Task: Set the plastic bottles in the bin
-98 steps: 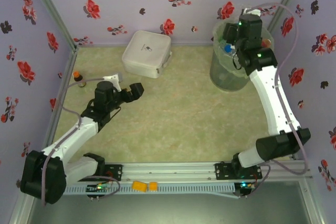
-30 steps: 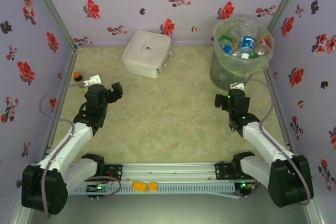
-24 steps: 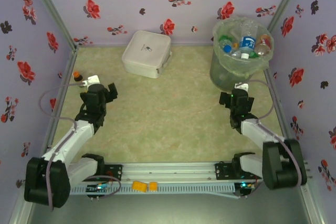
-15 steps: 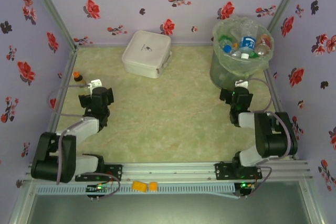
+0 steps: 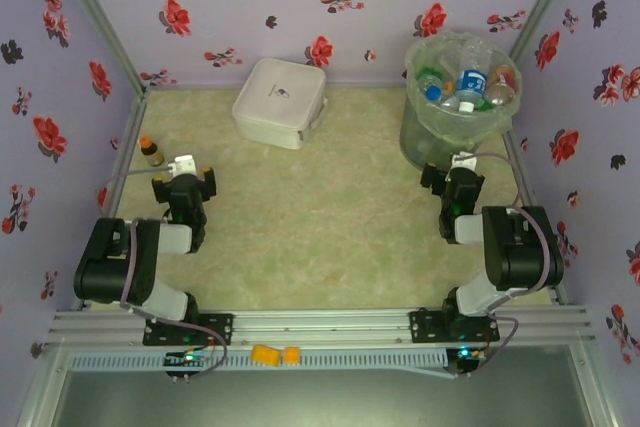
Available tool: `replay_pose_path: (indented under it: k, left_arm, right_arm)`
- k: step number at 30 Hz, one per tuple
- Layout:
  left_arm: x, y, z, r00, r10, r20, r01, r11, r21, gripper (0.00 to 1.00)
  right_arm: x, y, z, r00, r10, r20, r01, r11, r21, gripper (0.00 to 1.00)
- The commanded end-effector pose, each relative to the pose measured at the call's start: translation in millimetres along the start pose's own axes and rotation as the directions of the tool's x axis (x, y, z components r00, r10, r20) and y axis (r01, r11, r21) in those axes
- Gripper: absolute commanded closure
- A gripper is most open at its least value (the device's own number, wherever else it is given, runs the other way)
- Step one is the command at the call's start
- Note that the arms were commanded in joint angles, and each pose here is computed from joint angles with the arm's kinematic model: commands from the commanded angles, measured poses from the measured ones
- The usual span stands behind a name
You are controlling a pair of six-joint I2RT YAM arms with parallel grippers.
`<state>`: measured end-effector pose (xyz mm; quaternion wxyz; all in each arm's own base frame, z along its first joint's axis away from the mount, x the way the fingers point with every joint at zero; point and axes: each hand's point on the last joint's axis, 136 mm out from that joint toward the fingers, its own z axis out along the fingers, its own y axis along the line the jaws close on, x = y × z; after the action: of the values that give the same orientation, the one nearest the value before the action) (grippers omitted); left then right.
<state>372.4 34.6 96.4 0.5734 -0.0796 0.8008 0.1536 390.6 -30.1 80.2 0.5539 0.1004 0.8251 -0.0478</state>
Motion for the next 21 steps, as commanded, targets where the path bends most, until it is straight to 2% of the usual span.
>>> replay_pose_path:
  k: [1, 3, 21]
  left_arm:
    - [-10.3, -10.3, -3.2, 0.994, -0.006, 0.112, -0.002, 0.998, 0.069, 0.00]
    - [-6.0, -10.5, 0.5, 0.998, 0.001, 0.063, -0.005, 0.998, 0.064, 0.00]
    - [-10.8, -6.9, 14.3, 1.000, -0.023, 0.020, 0.022, 0.998, 0.055, 0.00]
  right_arm:
    - [-7.6, -0.3, -0.7, 0.999, 0.020, 0.030, -0.020, 1.000, 0.000, 0.00]
    - [-7.4, 0.3, -0.4, 0.999, 0.018, 0.032, -0.018, 1.000, -0.002, 0.00]
    - [-7.0, 3.1, -0.2, 1.000, 0.012, 0.027, -0.011, 1.000, -0.017, 0.00]
